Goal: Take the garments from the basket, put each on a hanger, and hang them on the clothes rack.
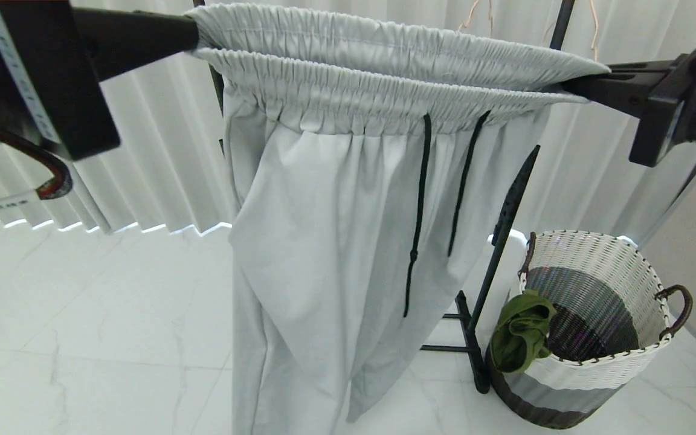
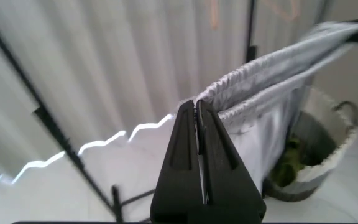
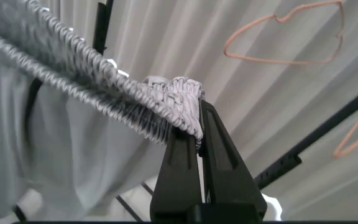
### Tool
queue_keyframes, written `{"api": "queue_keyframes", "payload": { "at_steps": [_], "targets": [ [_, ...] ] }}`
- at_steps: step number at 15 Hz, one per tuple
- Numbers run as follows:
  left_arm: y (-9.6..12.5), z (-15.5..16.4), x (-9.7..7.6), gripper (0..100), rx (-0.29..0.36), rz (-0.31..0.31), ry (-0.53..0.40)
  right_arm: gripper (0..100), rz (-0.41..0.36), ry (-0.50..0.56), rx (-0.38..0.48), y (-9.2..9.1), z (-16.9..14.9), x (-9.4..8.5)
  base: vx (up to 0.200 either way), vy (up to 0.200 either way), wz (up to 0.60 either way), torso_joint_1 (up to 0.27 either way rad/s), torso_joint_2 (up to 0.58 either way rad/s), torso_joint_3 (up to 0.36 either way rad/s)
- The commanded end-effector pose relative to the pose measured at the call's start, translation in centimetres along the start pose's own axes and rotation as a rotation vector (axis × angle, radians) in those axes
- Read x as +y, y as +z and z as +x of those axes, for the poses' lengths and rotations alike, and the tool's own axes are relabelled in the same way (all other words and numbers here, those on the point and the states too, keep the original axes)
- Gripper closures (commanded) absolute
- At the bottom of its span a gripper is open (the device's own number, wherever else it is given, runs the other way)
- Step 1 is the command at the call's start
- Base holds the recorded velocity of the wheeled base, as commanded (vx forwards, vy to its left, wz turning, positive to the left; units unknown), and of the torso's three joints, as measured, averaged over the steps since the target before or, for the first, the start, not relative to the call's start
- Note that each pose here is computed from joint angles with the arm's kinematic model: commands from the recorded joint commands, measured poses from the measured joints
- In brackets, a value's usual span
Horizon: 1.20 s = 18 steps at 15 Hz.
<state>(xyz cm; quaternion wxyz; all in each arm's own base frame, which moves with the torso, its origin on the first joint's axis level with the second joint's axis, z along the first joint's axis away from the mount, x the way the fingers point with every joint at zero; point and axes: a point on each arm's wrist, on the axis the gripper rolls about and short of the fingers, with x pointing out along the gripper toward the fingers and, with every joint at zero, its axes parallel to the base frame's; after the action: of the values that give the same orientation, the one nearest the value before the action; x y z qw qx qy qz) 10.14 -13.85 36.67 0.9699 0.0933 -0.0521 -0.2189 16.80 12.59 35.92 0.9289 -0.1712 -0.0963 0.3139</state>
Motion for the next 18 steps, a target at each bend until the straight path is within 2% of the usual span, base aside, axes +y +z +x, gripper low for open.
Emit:
{"api": "queue_keyframes", "payload": {
  "at_steps": [1, 4, 7, 9, 11, 15, 18],
  "targets": [
    [-0.3, 1.1, -1.7, 100, 0.032, 0.012, -0.006, 100, -0.002, -0.028, -0.041, 0.9, -2.9, -0.3, 0.000, 0.000, 0.00, 0.000, 0.00, 0.000],
    [0.9, 2.2, -3.3, 100, 0.015, -0.004, -0.035, 100, -0.001, -0.040, -0.046, 2.1, -5.8, -0.7, 0.000, 0.000, 0.00, 0.000, 0.00, 0.000],
    [2.1, 3.2, -3.8, 100, -0.032, -0.040, -0.022, 100, 0.000, 0.006, 0.022, 2.7, -9.6, -0.8, 0.000, 0.000, 0.00, 0.000, 0.00, 0.000],
    [2.2, 3.4, -3.9, 100, -0.048, -0.050, -0.011, 100, 0.001, 0.073, 0.049, 2.9, -11.7, -0.7, 0.000, 0.000, 0.00, 0.000, 0.00, 0.000],
    [2.2, 3.4, -3.8, 100, -0.042, -0.048, 0.024, 100, 0.008, 0.209, 0.073, 2.6, -13.7, 0.0, 0.000, 0.000, 0.00, 0.000, 0.00, 0.000],
    [2.0, 3.7, -3.9, 100, -0.023, -0.045, 0.070, 100, 0.000, 0.378, 0.068, 2.3, -13.9, 1.3, 0.000, 0.000, 0.00, 0.000, 0.00, 0.000],
    [2.1, 3.5, -3.7, 100, -0.020, -0.045, 0.080, 100, -0.011, 0.391, 0.071, 2.2, -13.7, 1.5, 0.000, 0.000, 0.00, 0.000, 0.00, 0.000]
  ]
}}
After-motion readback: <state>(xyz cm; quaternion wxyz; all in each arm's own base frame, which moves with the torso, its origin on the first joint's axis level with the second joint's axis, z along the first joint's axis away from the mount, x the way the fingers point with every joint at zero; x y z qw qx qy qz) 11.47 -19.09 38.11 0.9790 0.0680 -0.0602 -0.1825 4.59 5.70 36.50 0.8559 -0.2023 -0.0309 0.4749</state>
